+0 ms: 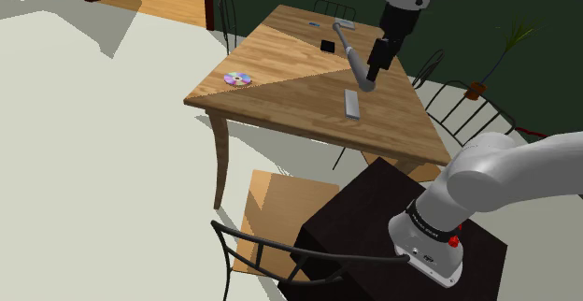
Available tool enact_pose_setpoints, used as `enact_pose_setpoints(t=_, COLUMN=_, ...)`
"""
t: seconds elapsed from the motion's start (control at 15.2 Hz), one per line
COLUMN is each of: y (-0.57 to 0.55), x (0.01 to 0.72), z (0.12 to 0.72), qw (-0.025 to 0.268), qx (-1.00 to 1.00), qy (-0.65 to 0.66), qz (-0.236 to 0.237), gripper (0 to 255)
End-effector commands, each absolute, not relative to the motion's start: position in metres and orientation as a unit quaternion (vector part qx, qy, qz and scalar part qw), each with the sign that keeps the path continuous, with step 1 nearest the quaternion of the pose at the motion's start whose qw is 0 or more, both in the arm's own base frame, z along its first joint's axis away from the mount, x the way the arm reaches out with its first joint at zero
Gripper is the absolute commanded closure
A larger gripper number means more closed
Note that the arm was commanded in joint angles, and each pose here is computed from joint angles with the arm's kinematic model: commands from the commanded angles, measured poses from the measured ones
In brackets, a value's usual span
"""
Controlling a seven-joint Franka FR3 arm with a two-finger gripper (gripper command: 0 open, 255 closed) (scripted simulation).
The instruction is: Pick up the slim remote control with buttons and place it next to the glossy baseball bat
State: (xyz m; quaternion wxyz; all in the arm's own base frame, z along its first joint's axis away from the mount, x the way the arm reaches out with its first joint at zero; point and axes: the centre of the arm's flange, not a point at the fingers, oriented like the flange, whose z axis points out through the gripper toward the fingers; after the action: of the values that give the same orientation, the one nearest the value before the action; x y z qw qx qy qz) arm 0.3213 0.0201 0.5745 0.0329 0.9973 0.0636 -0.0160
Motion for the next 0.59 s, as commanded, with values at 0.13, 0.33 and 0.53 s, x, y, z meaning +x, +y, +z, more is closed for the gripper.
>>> enact_pose_setpoints(t=0.13, y=0.007, x=0.338, z=0.559, qw=0.031, qx=0.999, qy=0.03, qz=-0.015, gripper=0)
enact_pose_setpoints(t=0.33, y=-0.016, x=0.361, z=0.535, qw=0.029, qx=0.999, qy=-0.021, qz=-0.013, gripper=0)
enact_pose_setpoints(t=0.53, y=-0.04, x=0.383, z=0.511, qw=0.026, qx=0.997, qy=-0.072, qz=-0.011, gripper=0)
